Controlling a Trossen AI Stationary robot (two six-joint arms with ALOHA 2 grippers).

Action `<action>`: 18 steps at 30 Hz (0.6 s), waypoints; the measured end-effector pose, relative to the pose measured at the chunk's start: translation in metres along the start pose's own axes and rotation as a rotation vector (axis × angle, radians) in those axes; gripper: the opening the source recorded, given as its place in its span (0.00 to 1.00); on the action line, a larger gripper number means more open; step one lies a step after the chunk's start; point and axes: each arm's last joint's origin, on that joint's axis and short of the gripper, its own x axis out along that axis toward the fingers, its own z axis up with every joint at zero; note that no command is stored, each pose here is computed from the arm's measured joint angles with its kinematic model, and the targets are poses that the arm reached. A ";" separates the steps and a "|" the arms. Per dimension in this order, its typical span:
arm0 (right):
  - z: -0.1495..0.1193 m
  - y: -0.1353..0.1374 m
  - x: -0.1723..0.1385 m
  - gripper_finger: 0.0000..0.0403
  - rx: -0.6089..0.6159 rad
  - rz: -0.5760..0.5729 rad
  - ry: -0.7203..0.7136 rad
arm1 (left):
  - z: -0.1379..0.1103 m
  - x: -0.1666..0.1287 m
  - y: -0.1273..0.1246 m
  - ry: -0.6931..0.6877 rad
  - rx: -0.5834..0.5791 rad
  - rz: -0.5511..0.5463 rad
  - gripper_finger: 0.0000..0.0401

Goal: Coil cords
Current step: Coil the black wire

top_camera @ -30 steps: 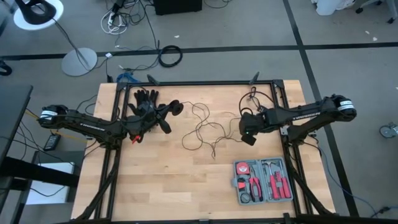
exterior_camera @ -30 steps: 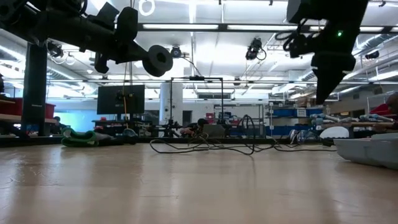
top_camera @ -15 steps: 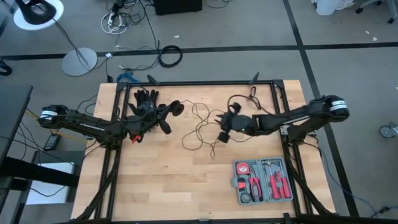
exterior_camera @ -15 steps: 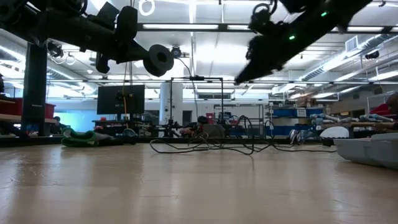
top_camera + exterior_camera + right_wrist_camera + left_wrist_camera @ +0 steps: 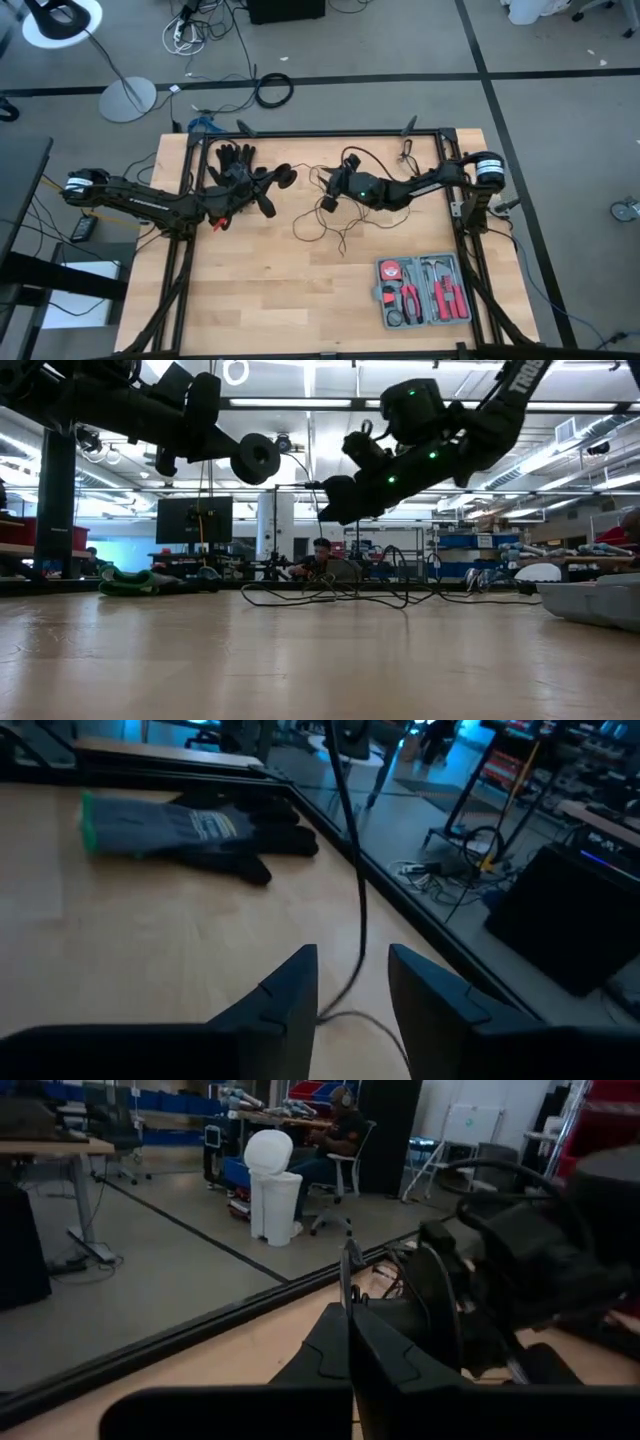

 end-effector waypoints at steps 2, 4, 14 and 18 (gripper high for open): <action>0.003 0.002 0.003 0.31 -0.022 -0.001 -0.007 | -0.002 0.000 0.000 0.022 0.021 -0.013 0.00; 0.005 0.003 0.005 0.30 -0.040 0.001 -0.013 | -0.005 0.000 -0.001 0.049 0.040 -0.044 0.00; 0.007 0.010 0.001 0.30 -0.101 0.019 -0.029 | -0.007 0.000 -0.001 0.067 0.045 -0.067 0.00; 0.007 0.009 0.001 0.27 -0.101 0.015 -0.031 | -0.006 0.000 -0.001 0.063 0.042 -0.068 0.00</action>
